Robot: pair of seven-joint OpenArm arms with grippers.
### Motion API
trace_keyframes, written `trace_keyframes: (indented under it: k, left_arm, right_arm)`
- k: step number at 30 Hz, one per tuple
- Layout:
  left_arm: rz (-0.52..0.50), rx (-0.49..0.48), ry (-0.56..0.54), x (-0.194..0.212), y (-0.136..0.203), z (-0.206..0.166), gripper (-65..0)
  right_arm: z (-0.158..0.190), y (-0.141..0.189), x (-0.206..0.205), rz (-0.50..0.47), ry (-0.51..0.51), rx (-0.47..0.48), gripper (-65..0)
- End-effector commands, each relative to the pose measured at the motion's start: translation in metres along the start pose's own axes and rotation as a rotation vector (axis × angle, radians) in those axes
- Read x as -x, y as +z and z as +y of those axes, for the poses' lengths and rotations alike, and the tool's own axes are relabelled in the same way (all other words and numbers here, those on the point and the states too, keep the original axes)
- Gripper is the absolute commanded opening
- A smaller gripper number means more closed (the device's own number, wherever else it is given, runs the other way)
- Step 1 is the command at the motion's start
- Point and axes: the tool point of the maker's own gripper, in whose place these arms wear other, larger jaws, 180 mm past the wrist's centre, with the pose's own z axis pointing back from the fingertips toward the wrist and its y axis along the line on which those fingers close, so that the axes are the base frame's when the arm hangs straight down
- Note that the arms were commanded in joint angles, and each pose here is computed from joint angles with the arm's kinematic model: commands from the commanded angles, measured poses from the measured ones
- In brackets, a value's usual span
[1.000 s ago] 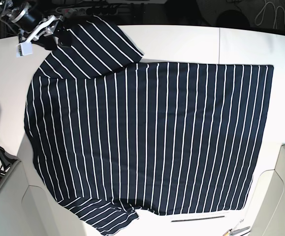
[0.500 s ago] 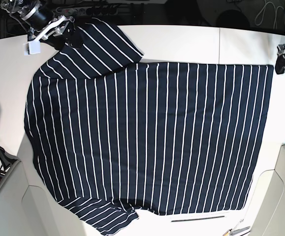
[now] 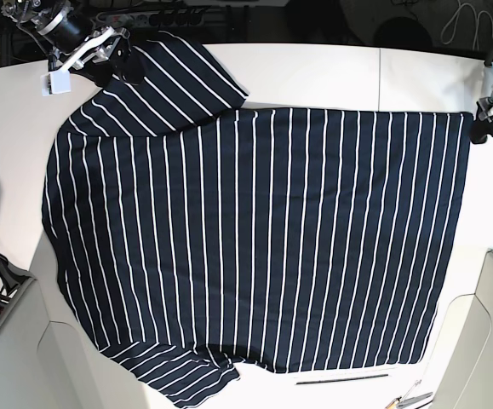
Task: Fold the T-shirt properly
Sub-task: 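Move both grippers down to the shirt's shoulder corners and grasp them, then lift the shoulder corners and pull them toward the robot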
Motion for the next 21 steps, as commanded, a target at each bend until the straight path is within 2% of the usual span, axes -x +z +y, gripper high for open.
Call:
trace_keyframes:
  k: [1, 3, 9, 18, 19, 21]
  left_arm:
    - [0.016, 0.026, -0.017, -0.003, 0.004, -0.003, -21.1]
    - [0.051, 0.058, -0.011, 0.005, 0.003, -0.01, -21.1]
    - [0.081, 0.074, -0.021, 0.017, 0.003, -0.013, -21.2]
    - [0.182, 0.126, -0.051, 0.048, -0.009, -0.032, -22.4]
    - [0.19, 0.131, -0.055, 0.051, -0.01, -0.034, -25.5]
    - [0.198, 0.136, -0.057, 0.053, -0.011, -0.036, -37.5]
  right_arm:
    - [-0.001, 0.003, 0.002, 0.012, 0.008, 0.006, -27.7]
    - [-0.001, 0.003, 0.002, 0.012, 0.007, 0.005, -27.7]
    - [0.002, 0.002, -0.001, -0.003, -0.014, -0.01, -27.7]
    - [0.016, -0.004, 0.001, -0.035, -0.073, -0.042, -27.7]
    - [0.018, -0.004, 0.002, -0.038, -0.077, -0.045, -27.7]
    - [0.019, -0.005, 0.002, -0.041, -0.083, -0.047, -27.8]
